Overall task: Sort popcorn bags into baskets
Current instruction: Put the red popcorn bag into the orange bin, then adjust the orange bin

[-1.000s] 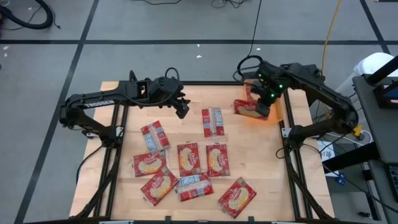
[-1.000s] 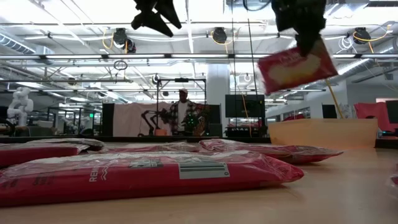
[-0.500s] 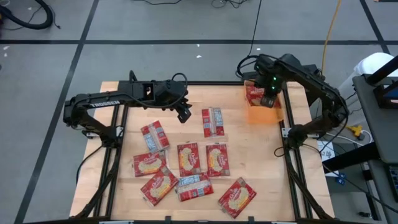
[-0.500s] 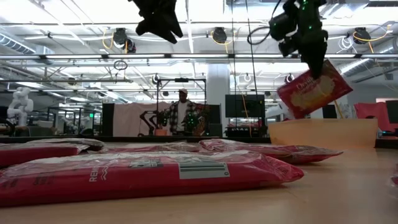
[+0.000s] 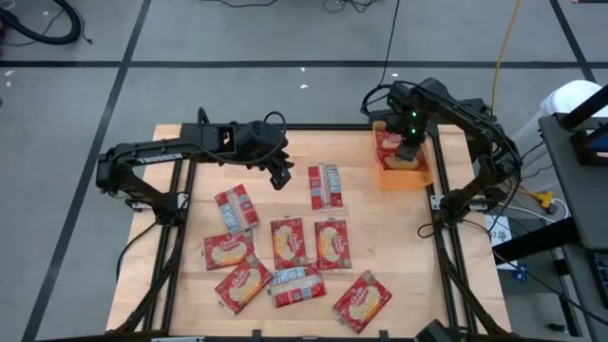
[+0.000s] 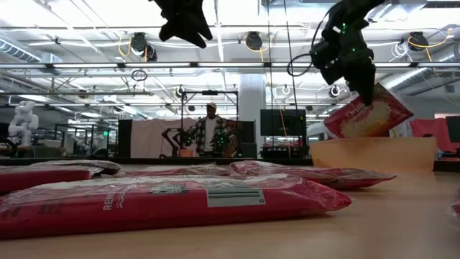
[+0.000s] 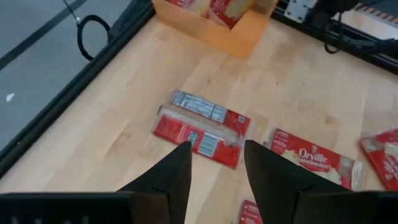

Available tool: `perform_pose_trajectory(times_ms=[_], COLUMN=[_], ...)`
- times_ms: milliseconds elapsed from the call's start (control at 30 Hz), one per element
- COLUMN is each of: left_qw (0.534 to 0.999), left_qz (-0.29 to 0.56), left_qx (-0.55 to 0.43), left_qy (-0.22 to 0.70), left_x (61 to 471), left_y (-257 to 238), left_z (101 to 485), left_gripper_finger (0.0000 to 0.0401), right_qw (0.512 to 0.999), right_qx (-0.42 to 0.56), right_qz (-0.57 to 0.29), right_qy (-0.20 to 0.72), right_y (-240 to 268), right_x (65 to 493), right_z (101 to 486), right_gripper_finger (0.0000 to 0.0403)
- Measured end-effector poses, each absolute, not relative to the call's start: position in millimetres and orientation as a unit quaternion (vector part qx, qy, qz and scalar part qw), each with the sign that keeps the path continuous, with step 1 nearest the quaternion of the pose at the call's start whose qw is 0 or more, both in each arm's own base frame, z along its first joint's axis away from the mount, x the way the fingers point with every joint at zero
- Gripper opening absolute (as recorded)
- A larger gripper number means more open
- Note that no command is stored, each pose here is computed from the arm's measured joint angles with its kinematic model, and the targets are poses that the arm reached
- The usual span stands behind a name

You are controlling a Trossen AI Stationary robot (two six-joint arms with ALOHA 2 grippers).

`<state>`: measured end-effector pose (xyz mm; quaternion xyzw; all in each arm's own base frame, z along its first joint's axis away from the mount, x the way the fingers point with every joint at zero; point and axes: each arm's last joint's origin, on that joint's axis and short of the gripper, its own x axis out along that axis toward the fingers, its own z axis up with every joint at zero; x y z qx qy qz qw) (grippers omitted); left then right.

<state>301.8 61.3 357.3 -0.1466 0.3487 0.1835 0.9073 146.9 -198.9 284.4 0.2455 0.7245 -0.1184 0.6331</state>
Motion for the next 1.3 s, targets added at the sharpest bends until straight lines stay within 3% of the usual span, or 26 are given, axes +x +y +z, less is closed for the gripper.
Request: perform_pose_trajectory(times_ms=[567,1033,1300], left_qw=[0.911,0.912,0.913], left_qz=[0.194,0.206,0.207], left_qx=[-0.147,-0.183,-0.175], left_qy=[0.333,0.304,0.305], left_x=[301.8,304.4,304.2], left_y=[71.3,72.2,72.5], left_z=[359.6,362.8,362.9], left_gripper_finger=[0.0149,0.0149,0.0149], right_qw=[0.615,0.605,0.6], right_qx=[0.267,0.227,0.212], right_qz=[-0.076,-0.118,-0.148], right_qy=[0.738,0.754,0.757], right_y=[-194.6,-197.0,-200.3], right_x=[132.9,130.7,131.3], right_z=[240.1,216.5,215.8], right_gripper_finger=[0.0026,0.0144,0.0182])
